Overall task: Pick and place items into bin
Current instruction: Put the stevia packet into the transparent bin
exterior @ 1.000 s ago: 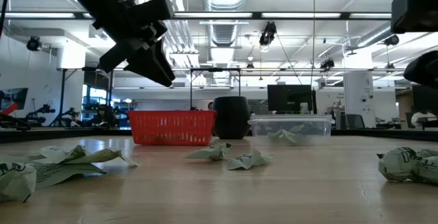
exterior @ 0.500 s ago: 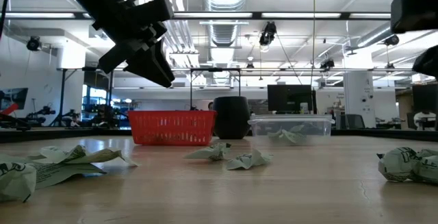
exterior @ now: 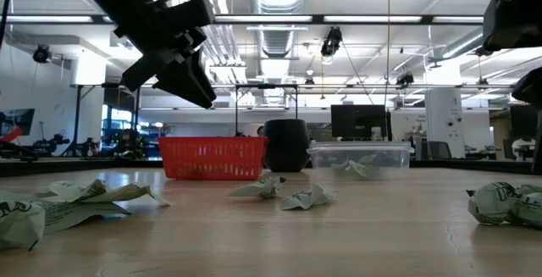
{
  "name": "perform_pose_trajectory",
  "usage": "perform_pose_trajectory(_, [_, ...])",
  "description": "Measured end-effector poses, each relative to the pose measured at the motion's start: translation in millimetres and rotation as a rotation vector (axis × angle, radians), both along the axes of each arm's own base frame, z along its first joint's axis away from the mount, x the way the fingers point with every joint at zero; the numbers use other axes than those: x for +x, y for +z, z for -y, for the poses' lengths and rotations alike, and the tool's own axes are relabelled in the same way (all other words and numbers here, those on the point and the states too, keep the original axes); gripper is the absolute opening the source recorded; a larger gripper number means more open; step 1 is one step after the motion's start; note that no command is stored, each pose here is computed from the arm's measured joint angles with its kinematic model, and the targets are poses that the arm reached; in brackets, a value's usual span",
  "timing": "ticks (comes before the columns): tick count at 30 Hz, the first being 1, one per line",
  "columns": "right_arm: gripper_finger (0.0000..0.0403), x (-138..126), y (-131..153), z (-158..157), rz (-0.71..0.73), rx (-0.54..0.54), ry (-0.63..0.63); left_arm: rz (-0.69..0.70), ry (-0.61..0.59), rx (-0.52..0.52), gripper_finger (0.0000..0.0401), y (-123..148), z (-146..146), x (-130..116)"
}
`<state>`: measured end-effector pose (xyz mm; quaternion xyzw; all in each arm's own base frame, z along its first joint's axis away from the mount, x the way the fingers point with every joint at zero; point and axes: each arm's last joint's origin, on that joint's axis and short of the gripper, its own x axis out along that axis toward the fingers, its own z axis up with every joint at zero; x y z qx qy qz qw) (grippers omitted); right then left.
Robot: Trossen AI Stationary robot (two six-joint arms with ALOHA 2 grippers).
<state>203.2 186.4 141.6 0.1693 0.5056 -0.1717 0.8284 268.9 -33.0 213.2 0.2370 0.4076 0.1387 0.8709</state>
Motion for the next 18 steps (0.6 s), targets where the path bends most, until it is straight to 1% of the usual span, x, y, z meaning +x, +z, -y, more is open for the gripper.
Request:
perform_pose_trajectory(3, [0.0192, -0.2, -5.3, -0.2, -0.002, 0.001, 0.001, 0.0, 0.0, 0.0, 0.0109, 0.0, 0.0, 0.0])
perform_pose_trajectory(10, [0.0192, 0.9, -21.5, -3.0, -0.072, -0.008, 0.013, 0.007, 0.015, -0.013, 0.0109, -0.3, -0.3, -0.2])
perform_pose_trajectory(15, [0.0191, 0.8, -21.4, -2.9, -0.078, -0.006, 0.017, 0.006, 0.015, -0.013, 0.0109, -0.3, -0.3, -0.2])
perform_pose_trajectory(18, [0.0182, 0.0, -19.4, -2.0, -0.075, -0.016, 0.02, 0.006, 0.015, -0.014, 0.0109, -0.3, -0.3, -0.2])
